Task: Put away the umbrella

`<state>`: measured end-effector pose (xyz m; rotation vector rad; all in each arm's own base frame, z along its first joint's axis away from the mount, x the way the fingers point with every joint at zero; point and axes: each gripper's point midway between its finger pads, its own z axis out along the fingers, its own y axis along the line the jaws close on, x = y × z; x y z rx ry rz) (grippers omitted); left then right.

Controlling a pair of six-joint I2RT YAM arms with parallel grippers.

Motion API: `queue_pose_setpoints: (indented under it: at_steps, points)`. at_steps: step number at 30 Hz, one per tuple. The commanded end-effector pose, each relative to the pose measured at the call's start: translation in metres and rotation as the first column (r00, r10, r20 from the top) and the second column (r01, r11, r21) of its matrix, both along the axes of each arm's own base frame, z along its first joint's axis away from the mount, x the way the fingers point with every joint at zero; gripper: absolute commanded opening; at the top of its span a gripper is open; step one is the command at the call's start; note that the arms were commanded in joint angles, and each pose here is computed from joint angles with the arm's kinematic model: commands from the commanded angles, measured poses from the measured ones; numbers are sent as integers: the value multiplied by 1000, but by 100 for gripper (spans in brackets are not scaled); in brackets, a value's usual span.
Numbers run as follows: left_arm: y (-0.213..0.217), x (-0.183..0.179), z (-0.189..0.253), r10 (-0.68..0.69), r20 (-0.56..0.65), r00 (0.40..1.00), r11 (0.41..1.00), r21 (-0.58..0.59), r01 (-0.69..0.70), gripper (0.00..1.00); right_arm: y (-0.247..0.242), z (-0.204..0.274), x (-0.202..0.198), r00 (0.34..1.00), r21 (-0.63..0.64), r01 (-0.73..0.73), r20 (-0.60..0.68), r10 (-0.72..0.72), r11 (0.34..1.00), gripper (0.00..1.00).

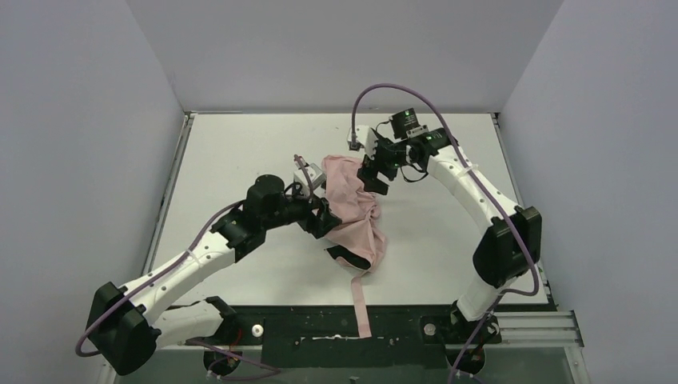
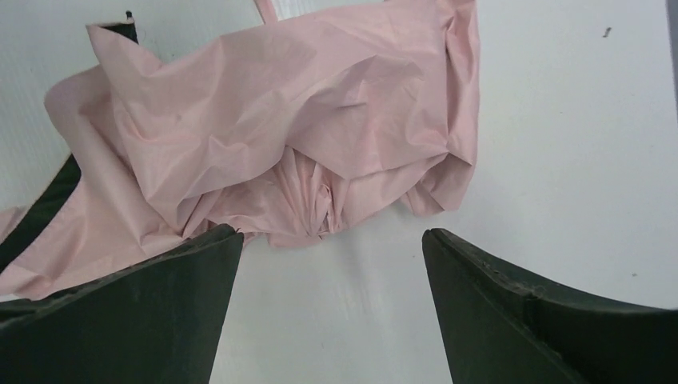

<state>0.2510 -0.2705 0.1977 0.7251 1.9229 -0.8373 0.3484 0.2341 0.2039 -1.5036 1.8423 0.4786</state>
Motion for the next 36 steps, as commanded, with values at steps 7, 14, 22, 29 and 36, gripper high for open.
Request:
queue_pose_setpoints:
  at_steps: [7, 14, 22, 29, 36]
  points:
    - [-24, -43, -8, -40, -65, 997, 997, -61, 36, 40, 15, 26, 99, 964, 25, 252, 87, -253, 967, 67]
    - [-54, -57, -28, -45, -124, 991, 999, -22, 43, 2, 21, 7, 187, 812, 89, 557, 153, -564, 826, 31]
    - [-67, -98, -74, -46, -234, 971, 991, 112, 74, 0, 30, -45, 242, 651, 150, 741, 75, -755, 654, 16]
    - [-72, -102, -115, 10, -279, 960, 980, 194, 46, 0, 51, -88, 229, 715, 61, 697, 18, -699, 714, 10]
    - [-64, -88, -139, 91, -257, 962, 954, 301, -10, 0, 53, -122, 203, 770, -59, 634, -53, -636, 771, 11]
